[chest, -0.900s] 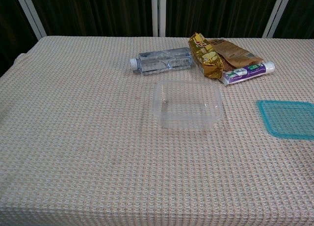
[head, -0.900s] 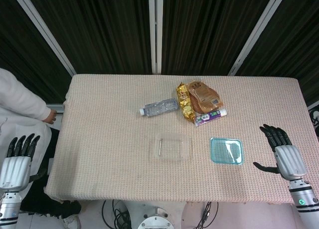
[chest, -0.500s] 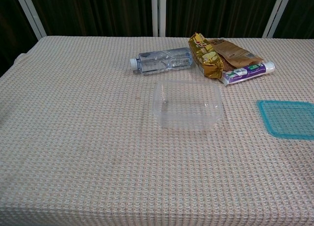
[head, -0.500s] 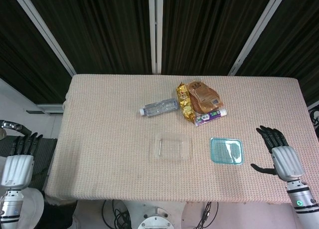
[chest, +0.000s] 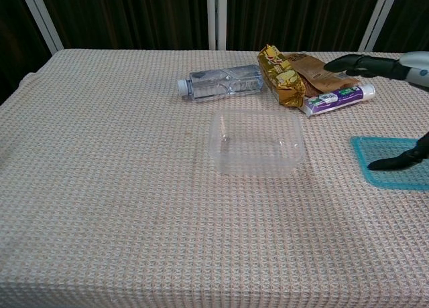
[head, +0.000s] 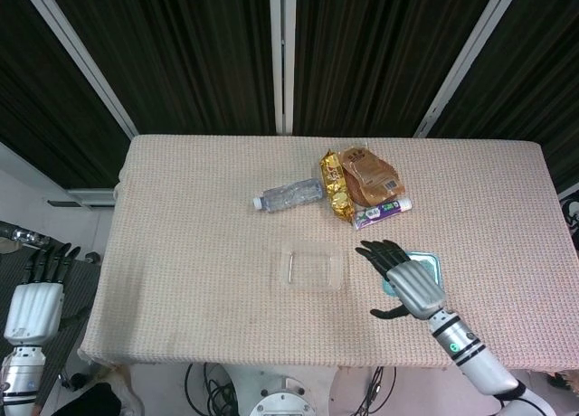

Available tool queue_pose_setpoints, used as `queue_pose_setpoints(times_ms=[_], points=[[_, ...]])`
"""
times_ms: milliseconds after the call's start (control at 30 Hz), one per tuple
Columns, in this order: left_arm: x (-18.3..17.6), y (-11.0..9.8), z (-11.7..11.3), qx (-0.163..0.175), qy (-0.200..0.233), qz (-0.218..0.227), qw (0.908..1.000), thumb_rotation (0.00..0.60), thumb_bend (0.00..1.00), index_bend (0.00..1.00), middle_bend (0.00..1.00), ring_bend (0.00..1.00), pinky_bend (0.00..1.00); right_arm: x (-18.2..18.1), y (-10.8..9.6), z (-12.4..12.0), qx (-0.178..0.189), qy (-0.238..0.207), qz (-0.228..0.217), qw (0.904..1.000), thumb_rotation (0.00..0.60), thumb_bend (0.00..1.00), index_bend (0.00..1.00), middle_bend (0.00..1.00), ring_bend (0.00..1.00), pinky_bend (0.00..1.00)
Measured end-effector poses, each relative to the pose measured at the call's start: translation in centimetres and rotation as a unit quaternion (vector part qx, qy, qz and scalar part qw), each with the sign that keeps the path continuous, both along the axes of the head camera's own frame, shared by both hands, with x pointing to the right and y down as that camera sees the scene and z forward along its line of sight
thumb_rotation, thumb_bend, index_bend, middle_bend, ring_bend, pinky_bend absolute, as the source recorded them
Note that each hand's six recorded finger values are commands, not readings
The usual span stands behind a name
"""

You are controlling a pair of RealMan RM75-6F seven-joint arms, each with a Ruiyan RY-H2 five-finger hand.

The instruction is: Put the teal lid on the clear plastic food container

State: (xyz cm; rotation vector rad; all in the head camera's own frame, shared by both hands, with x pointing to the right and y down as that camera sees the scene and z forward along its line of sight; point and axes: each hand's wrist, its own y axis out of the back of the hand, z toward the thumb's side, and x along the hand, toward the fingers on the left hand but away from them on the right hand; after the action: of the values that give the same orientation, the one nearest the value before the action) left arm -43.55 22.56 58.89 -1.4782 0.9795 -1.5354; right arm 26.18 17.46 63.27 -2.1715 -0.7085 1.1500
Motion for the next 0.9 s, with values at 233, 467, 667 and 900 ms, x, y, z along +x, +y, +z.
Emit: queue_pose_setpoints(times_ms=[233, 467, 667, 900], points=[[-0.6, 0.2, 0.3, -0.01, 0.002, -0.003, 0.9999, 0.6, 0.0, 0.08, 0.03, 0.0, 0.01, -6.0, -1.0, 3.2, -0.046, -0.006, -0.007, 0.9989, 0.6, 0.0, 0.0, 0.0, 0.0, 0.0], [-1.0, 0.2, 0.5, -0.013, 0.008, -0.01, 0.9998, 0.6, 0.01, 0.09, 0.03, 0.0, 0.01, -10.5, -2.4, 5.9, -0.067, 0.011, -0.019, 0.9975, 0.6, 0.0, 0.0, 0.0, 0.0, 0.0], [-1.1, 0.1, 0.7, -0.021, 0.01, -0.012, 0.9997, 0.6, 0.01, 0.09, 0.03, 0.0, 0.01, -12.6, -3.5, 7.6, -0.068, 0.035, -0.034, 0.9965, 0.6, 0.0, 0.0, 0.0, 0.0, 0.0], [-1.1, 0.0, 0.8, -0.024, 0.011, -0.013, 0.9996, 0.6, 0.01, 0.09, 0.03, 0.0, 0.01, -12.8, -4.1, 8.4, -0.054, 0.048, -0.042, 0.9965, 0.6, 0.01, 0.0, 0.23, 0.07, 0.0]])
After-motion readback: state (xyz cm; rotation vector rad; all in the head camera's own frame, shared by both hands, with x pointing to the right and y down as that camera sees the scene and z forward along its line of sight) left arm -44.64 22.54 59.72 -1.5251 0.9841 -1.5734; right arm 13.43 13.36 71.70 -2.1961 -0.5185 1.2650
